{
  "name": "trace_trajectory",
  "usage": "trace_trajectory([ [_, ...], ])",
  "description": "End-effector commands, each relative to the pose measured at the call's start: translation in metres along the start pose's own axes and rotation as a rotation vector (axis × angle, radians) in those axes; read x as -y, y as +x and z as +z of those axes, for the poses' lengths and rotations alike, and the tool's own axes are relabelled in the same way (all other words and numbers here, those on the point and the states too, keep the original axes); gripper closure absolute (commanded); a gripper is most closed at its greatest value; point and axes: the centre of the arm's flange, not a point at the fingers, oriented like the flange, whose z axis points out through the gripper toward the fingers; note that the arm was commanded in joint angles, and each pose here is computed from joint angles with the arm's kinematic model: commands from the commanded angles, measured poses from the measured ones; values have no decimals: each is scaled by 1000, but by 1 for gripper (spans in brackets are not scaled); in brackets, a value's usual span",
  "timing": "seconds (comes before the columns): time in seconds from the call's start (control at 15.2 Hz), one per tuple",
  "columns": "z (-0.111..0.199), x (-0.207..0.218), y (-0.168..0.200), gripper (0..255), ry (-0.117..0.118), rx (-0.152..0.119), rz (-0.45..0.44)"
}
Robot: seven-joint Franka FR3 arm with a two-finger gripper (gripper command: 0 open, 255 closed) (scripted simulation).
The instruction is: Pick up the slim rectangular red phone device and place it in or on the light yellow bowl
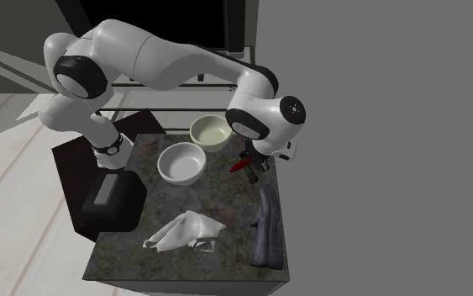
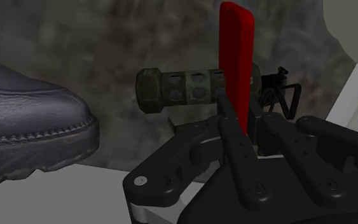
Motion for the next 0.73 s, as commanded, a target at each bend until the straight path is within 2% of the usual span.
trace_trajectory([
  [0.0, -16, -2, 15, 255, -70, -74, -13],
  [0.66, -66, 16, 12, 255, -70, -74, -13],
])
